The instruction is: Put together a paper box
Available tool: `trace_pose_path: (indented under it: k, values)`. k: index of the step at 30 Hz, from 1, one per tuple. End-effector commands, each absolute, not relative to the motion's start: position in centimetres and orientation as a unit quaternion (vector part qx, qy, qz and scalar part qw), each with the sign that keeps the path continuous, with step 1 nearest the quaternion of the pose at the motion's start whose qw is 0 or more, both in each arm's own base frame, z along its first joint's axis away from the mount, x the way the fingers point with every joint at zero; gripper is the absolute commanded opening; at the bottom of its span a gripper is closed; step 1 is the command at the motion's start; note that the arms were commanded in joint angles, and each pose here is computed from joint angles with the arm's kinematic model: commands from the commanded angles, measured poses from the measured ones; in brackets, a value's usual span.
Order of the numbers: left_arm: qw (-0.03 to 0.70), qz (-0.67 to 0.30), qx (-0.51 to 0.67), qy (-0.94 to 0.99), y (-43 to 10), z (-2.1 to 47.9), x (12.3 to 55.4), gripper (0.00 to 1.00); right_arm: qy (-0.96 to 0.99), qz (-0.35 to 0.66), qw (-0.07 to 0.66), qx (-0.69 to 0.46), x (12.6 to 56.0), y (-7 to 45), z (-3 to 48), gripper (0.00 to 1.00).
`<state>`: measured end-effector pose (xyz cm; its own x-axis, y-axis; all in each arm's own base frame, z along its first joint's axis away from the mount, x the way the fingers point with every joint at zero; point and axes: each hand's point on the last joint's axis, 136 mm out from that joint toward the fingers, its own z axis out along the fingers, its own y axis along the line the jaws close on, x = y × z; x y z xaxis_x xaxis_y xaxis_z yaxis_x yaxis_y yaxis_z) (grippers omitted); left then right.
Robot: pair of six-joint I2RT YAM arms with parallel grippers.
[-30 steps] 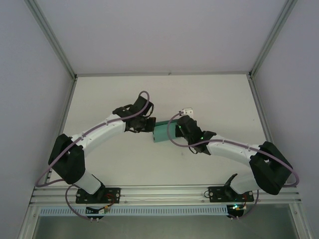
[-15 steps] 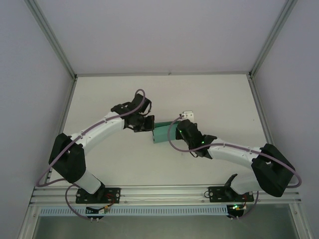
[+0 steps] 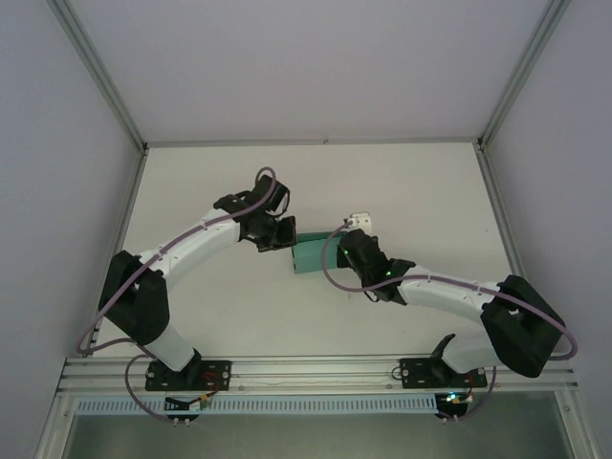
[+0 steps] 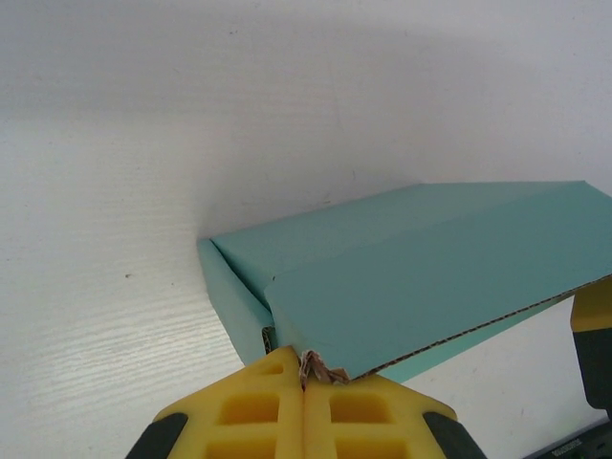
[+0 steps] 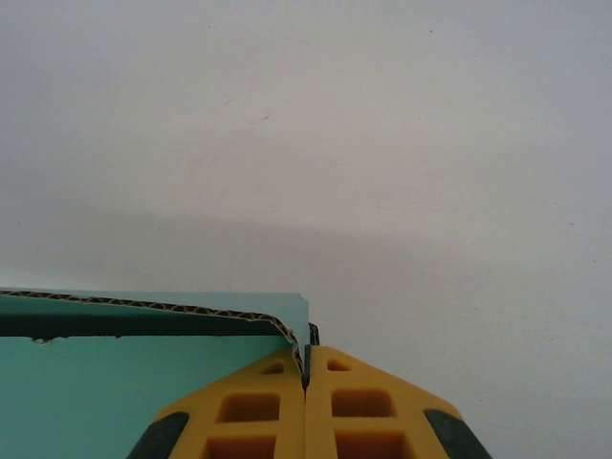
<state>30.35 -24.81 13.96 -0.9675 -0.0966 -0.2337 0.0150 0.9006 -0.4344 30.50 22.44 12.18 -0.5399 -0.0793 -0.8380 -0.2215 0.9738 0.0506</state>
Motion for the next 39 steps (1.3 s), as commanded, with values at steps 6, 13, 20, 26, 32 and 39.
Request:
trace_pose_path:
  k: [6,13,20,26,32,39]
  values:
    - [0.117,-0.216,0.025,0.969,-25.0,9.9,28.4,0.00,0.918,0.029,0.373,-0.132,27.1,20.5,5.4,0.00]
    - [0.191,-0.120,0.073,0.971,-22.9,6.8,26.7,0.00,0.919,0.043,0.373,-0.120,26.7,20.4,5.7,0.04]
    - [0.219,-0.059,0.088,0.970,-22.2,4.1,25.8,0.00,0.915,0.099,0.377,-0.104,25.1,20.2,8.3,0.42]
    - [0.228,-0.041,0.098,0.968,-22.3,3.9,26.1,0.00,0.911,0.148,0.376,-0.082,25.5,20.6,12.2,0.75]
    - [0.233,-0.041,0.109,0.965,-22.6,4.5,26.0,0.00,0.901,0.182,0.394,-0.031,27.2,20.1,16.3,0.92]
    - [0.237,-0.043,0.116,0.964,-23.2,5.1,26.4,0.00,0.911,0.184,0.367,0.042,30.8,18.8,16.2,0.84]
